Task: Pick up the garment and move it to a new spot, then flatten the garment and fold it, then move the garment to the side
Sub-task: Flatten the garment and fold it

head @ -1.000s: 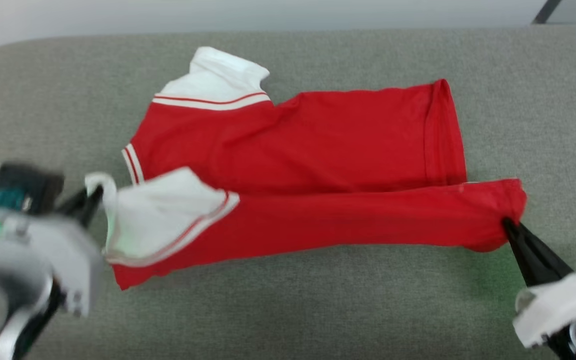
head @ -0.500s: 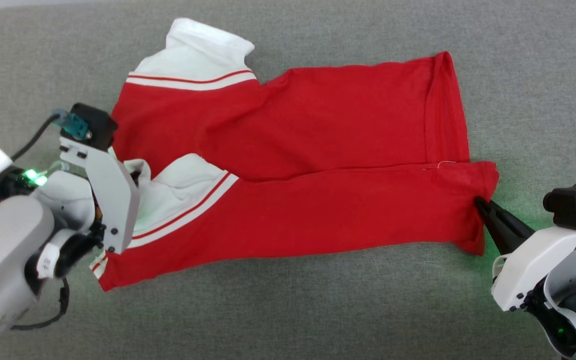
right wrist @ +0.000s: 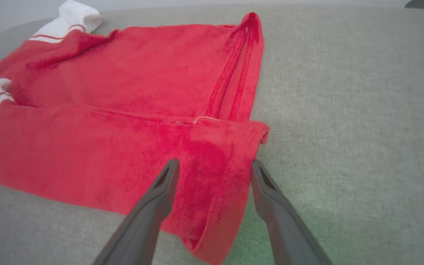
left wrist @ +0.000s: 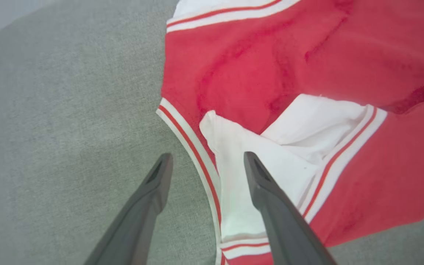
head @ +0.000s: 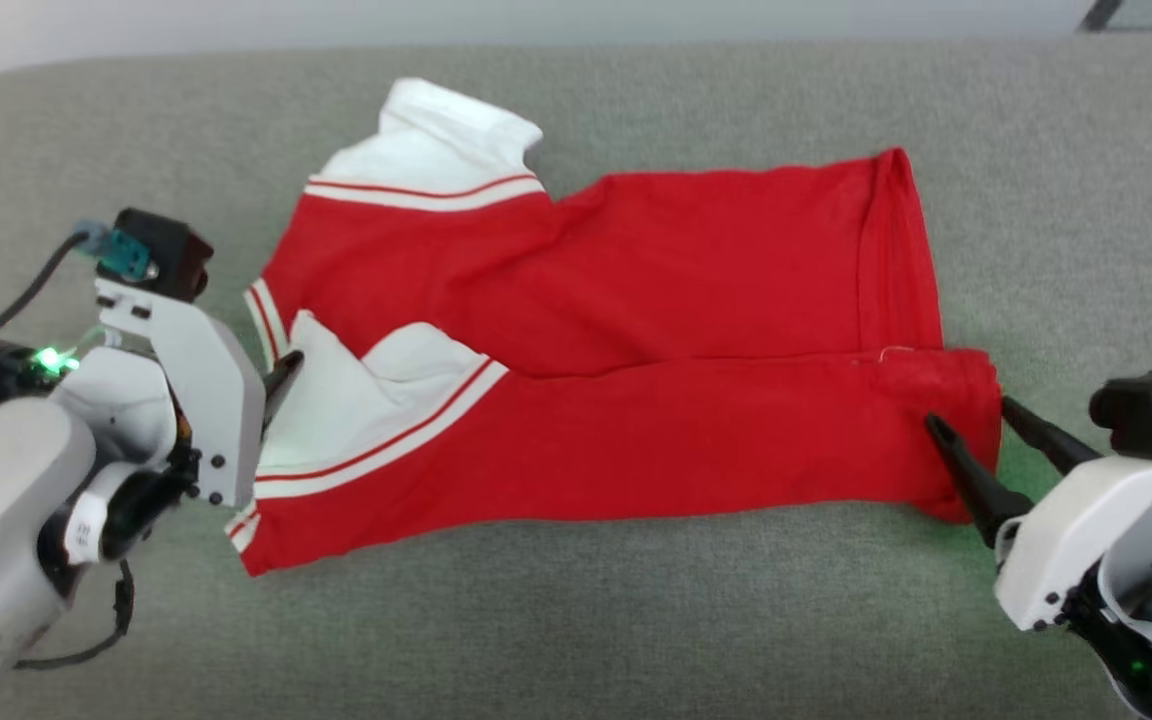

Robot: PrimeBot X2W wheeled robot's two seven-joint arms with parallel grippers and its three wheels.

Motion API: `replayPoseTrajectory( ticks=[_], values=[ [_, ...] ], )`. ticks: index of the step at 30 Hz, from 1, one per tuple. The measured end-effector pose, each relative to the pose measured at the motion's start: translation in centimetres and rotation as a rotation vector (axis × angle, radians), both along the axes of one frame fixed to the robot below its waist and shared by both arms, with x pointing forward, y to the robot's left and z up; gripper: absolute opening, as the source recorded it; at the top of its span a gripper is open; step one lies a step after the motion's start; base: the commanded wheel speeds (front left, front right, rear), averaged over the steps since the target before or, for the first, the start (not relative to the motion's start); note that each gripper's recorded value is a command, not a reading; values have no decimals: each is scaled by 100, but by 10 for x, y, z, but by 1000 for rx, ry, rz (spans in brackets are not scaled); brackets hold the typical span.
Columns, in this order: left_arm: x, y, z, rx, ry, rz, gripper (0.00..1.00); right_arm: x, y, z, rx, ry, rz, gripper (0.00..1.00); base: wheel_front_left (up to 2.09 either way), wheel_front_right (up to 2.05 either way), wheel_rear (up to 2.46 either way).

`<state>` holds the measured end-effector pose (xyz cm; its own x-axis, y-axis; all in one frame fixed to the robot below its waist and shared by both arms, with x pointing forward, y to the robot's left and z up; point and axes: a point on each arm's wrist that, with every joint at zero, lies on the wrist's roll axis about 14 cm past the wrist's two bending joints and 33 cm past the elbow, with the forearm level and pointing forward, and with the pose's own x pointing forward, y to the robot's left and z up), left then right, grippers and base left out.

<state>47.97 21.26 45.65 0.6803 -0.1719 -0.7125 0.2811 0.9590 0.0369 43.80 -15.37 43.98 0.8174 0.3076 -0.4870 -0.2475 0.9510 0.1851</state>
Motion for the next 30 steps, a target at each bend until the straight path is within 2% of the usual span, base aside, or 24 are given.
replayPoseTrajectory(
  ticks=[5,12,17,24,30],
  values=[
    [-11,-1,25,-47,-101,26,100,-2,-3,26,-12,-107,-4,100,0,0,0],
    [-46,7,36,-73,-87,85,100,-5,4,79,-14,-346,7,100,0,0,0],
    [-64,17,30,-67,12,139,100,-12,10,112,22,-475,0,100,0,0,0],
    [-70,4,5,-71,191,136,100,-24,-5,127,53,-524,-84,100,0,0,0],
    [-66,-2,-25,-37,317,122,100,-32,-24,121,63,-506,-169,100,0,0,0]
  ],
)
